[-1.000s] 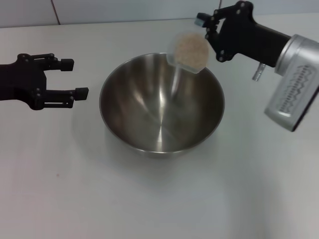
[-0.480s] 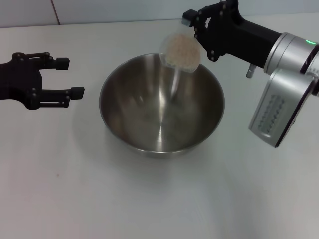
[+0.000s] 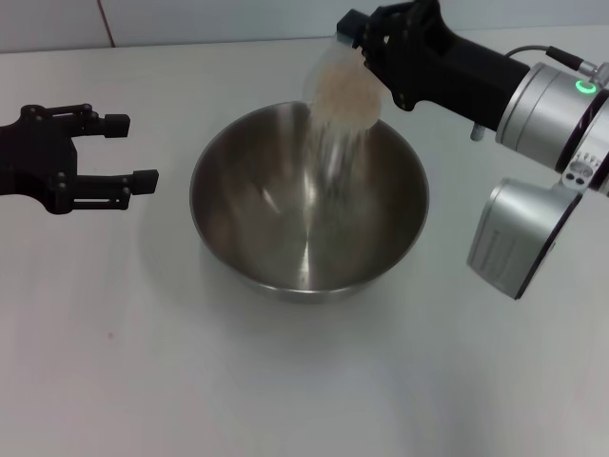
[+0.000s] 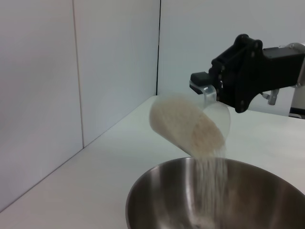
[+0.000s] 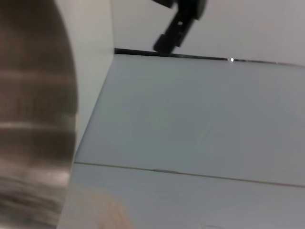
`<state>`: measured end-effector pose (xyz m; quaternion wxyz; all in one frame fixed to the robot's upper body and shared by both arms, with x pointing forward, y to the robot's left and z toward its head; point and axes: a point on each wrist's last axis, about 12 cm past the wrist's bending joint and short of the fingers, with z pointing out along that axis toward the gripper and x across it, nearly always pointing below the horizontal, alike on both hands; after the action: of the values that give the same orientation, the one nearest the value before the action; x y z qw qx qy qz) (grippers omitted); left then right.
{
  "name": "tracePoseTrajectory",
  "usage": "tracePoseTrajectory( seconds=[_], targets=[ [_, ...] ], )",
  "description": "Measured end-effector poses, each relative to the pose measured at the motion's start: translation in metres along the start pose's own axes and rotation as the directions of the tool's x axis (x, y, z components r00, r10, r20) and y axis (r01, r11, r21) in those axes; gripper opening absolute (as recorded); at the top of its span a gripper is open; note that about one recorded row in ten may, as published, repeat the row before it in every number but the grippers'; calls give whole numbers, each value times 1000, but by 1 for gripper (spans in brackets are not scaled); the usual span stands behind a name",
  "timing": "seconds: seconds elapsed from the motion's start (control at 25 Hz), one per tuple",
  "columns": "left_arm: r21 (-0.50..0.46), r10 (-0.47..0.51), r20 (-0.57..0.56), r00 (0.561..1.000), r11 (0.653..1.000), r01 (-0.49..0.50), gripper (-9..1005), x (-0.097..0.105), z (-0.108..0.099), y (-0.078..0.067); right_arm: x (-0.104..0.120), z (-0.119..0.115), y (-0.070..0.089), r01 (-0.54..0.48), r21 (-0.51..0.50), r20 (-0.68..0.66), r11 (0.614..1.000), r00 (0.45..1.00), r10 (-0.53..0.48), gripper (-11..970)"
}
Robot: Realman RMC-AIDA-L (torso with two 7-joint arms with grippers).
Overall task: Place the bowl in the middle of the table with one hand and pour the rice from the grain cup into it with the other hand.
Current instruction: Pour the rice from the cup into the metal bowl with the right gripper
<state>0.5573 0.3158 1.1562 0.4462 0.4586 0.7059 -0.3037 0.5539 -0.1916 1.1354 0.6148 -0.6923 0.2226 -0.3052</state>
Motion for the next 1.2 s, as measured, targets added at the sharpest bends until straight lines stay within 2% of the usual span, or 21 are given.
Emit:
tracePoseTrajectory(
  seconds=[0.6, 1.04, 1.2],
  targets=[
    [2, 6, 3, 1000, 1000, -6, 808, -1, 1, -2, -7, -2, -4, 143, 11, 3, 990, 990, -143, 50],
    [0, 6, 9, 1000, 1000, -6, 808, -3, 4, -1, -14, -2, -3, 281, 11, 17, 960, 960, -281, 57],
    [0, 7, 10, 1000, 1000, -7, 808, -3, 5, -1, -17, -1, -6, 335, 39, 10, 941, 942, -336, 60]
  ],
)
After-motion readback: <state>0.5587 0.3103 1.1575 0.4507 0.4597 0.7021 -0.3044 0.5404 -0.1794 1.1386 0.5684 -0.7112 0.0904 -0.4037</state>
